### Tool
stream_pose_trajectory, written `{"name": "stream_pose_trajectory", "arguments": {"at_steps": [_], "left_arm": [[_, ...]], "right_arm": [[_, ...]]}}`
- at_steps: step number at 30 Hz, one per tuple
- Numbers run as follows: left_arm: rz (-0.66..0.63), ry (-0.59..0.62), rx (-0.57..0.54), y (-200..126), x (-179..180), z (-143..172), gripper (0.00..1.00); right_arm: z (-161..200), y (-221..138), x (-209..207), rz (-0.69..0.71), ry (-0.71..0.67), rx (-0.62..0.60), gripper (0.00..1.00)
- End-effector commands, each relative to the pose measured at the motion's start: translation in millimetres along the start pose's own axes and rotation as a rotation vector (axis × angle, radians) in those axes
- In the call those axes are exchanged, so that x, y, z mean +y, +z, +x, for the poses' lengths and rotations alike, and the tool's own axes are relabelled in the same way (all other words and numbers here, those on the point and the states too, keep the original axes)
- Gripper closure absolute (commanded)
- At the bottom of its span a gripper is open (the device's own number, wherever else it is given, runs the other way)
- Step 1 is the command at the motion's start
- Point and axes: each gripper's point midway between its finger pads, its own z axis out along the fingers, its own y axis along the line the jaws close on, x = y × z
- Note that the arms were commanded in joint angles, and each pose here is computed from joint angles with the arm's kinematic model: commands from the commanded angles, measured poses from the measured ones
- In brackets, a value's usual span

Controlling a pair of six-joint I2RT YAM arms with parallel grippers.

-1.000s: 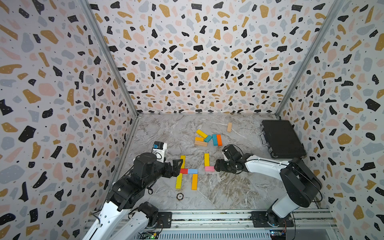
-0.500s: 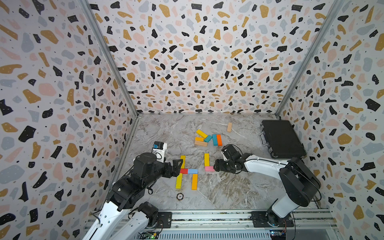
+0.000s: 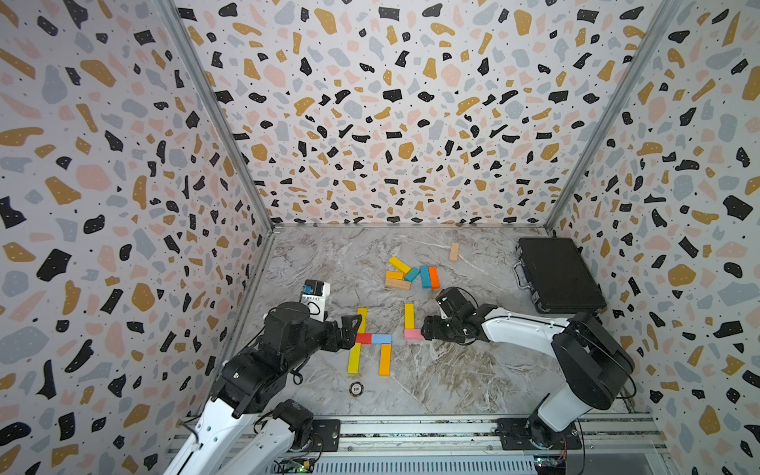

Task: Assemble the letter h with building blocks
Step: Assemble the building block at the center of the board.

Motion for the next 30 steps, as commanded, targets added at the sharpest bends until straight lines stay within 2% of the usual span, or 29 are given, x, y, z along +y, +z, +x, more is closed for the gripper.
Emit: {"name": "stream_pose_trajectory", "arguments": {"at_steps": [1,8,12,14,19,30], "left_arm": [[0.009,0.010,-0.018,3,-1,-4,0.01],[0.011,0.002,0.010,13,-2,-1,0.01],[0.064,-0.025,0.050,31,-12,2,0.00],[0.084,-0.063,0.087,45,-16,4,0.04],[0.103,-0.189,0.151,95,-23,3,0.07],[-0.017,-0.158,0.295,224,-16,8,0.13]], "right_arm": [[-25,-27,2,0.044,-0.004,-0.099,0.16],[-42,-76,-6,0.057,-0.052,-0.218,0.17],[-38,-92,-13,0.067,-0.084,-0.250,0.18],[-35,-95,-16,0.068,-0.080,-0.262,0.18],[-25,-96,-20,0.034,-0.082,-0.275,0.19],[-1,-89,-35,0.021,-0.104,-0.237,0.19]]}}
